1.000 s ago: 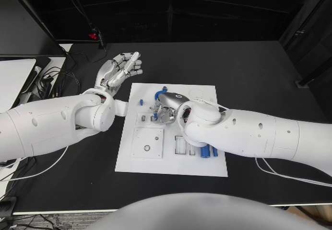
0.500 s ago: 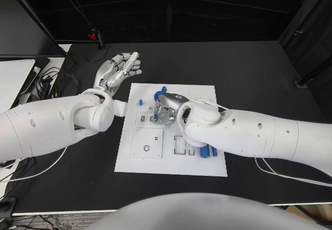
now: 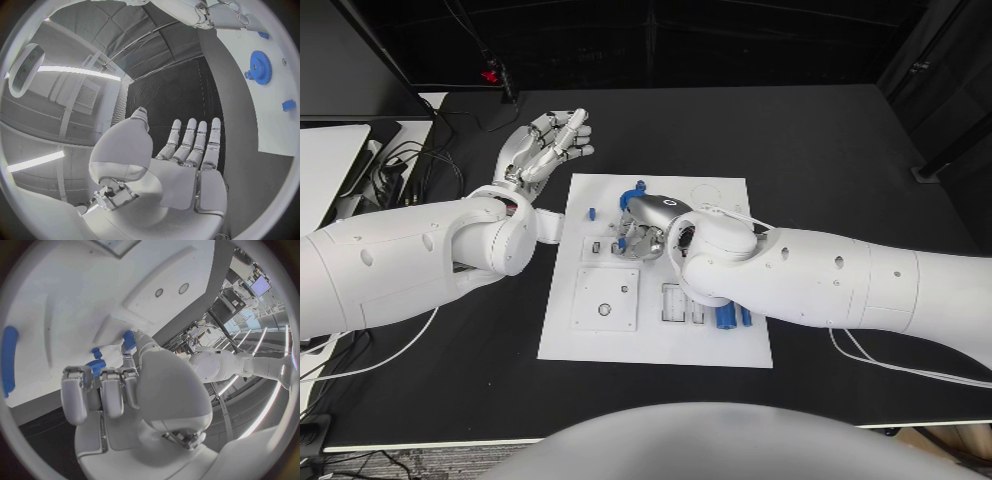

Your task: Assemble the parts on the task board

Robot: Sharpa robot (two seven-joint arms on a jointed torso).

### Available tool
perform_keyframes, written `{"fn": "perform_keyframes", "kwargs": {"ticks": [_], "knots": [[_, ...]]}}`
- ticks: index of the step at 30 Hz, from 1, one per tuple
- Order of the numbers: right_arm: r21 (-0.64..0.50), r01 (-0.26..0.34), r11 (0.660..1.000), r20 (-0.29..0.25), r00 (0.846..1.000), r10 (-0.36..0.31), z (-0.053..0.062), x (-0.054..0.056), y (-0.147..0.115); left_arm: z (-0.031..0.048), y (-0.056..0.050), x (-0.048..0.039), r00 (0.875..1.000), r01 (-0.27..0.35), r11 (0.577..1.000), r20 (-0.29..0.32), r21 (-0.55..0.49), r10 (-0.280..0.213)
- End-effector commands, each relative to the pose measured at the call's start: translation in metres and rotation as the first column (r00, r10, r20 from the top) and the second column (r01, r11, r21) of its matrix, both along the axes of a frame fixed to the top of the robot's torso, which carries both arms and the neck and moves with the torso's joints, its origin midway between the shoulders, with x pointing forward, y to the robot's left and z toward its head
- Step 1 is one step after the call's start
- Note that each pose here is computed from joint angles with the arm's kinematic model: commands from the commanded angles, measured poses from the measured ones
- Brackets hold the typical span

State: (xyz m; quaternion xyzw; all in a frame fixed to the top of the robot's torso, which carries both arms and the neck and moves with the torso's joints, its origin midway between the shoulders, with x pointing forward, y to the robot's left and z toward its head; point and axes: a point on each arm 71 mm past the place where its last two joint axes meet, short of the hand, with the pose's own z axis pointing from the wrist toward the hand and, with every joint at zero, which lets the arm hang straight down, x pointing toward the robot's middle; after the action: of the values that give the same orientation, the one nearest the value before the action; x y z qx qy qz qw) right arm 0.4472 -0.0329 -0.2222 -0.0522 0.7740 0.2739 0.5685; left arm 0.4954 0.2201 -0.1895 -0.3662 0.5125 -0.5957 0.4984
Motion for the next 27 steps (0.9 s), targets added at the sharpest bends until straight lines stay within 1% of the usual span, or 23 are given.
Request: {"fn": "perform_keyframes", "kwargs": {"ticks": [1,8,27], "knots": [[-0.020,-0.005,1.000,-0.007,1.000,0.004,-0.0010,-0.0002,0.0005,0.0116,-0.0012,-0.0033,0.988,0.024,0.999,0.155,-0.034,-0.019],[-0.024,-0.008,1.000,-0.009,1.000,0.008,-0.0010,-0.0011,0.0008,0.0116,-0.0007,-0.0032,0.988,0.022,0.999,0.156,-0.033,-0.017],[-0.004,-0.008,1.000,0.010,1.000,0.008,0.0006,-0.0006,-0.0020,0.0114,-0.0008,-0.0029,0.988,0.023,0.999,0.155,-0.033,-0.018]]}}
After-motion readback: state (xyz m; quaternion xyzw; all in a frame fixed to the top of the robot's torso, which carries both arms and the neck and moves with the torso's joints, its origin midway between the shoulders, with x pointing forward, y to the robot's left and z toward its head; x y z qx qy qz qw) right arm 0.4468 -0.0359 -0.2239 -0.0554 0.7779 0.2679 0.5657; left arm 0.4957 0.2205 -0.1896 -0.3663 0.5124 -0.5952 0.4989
